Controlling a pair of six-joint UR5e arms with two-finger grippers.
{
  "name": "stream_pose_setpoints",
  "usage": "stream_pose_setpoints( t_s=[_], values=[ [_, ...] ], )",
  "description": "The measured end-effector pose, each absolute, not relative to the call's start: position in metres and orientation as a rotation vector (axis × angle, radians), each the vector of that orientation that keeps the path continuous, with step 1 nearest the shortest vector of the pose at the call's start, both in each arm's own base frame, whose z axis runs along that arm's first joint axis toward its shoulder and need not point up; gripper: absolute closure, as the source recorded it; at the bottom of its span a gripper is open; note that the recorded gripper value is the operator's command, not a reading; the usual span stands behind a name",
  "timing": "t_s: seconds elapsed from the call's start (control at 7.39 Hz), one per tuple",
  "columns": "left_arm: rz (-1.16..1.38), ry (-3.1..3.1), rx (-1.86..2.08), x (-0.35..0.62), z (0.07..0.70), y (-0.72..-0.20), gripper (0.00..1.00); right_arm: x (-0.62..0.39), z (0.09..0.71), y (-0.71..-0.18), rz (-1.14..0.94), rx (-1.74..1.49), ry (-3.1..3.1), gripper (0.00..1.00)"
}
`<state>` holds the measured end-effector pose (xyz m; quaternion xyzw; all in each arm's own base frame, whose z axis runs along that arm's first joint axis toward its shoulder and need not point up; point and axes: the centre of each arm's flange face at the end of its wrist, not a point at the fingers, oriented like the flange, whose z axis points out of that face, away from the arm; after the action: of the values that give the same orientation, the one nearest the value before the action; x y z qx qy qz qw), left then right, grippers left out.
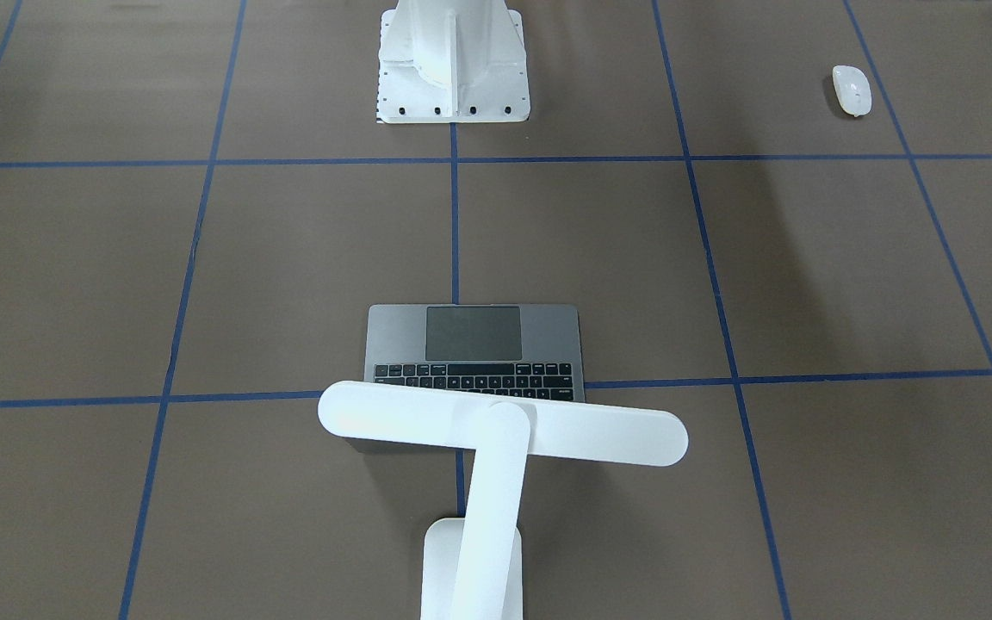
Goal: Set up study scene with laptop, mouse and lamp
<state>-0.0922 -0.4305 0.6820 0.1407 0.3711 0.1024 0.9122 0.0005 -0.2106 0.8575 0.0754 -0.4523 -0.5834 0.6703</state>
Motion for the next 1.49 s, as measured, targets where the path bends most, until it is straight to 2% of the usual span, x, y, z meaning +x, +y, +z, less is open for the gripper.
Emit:
stream_pose_setpoints(
  t_s=[0.81, 1.22, 1.49],
  values=[
    [0.209, 0.776, 0.285, -0.091, 0.686, -0.426, 0.0, 0.025, 0.818, -0.248, -1.237, 0.324, -0.942, 1.0],
    [0.203, 0.778, 0.276, -0.091, 0.689, -0.425, 0.0, 0.065, 0.777, -0.309, -1.105, 0.428, -0.864, 1.0],
    [0.2, 0.779, 0.275, -0.091, 0.689, -0.425, 0.0, 0.098, 0.722, -0.367, -0.987, 0.449, -0.83, 1.0]
  ],
)
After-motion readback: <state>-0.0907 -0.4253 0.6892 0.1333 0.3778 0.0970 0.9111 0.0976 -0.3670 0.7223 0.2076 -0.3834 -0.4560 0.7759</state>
